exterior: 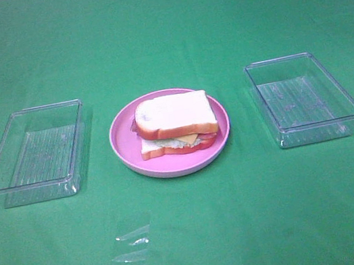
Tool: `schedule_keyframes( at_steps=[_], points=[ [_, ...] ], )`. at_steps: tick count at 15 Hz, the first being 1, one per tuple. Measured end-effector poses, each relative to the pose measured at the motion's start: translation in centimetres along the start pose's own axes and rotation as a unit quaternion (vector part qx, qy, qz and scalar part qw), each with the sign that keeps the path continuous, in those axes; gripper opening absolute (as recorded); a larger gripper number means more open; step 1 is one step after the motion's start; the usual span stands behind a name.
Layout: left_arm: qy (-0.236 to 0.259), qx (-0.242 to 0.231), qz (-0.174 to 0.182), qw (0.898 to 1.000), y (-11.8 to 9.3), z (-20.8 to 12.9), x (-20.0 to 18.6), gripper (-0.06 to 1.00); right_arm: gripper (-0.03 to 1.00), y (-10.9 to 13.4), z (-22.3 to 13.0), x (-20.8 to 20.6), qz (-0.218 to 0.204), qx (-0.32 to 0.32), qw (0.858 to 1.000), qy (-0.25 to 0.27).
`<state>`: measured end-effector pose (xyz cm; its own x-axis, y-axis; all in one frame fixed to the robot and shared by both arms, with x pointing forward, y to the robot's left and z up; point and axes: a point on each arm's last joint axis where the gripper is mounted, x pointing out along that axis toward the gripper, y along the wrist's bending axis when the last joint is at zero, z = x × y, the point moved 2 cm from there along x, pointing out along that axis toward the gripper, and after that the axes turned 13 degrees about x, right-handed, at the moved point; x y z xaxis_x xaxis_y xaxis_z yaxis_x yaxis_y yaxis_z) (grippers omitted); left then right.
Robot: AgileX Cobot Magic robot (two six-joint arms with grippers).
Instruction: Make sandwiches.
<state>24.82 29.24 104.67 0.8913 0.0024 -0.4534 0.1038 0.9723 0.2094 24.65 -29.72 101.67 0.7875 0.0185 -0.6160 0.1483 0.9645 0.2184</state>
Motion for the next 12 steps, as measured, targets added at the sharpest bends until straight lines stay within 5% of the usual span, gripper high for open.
schedule_keyframes(
  at_steps=[4, 12],
  points=[
    [-0.008, 0.017, -0.035, 0.999, -0.07, -0.01, -0.06, 0.89, 0.95, 0.0, 0.0, 0.0, 0.0, 0.0, 1.0, 0.0],
    [-0.009, 0.019, -0.038, 0.999, -0.08, -0.02, -0.06, 0.89, 0.95, 0.0, 0.0, 0.0, 0.0, 0.0, 1.0, 0.0]
  ],
)
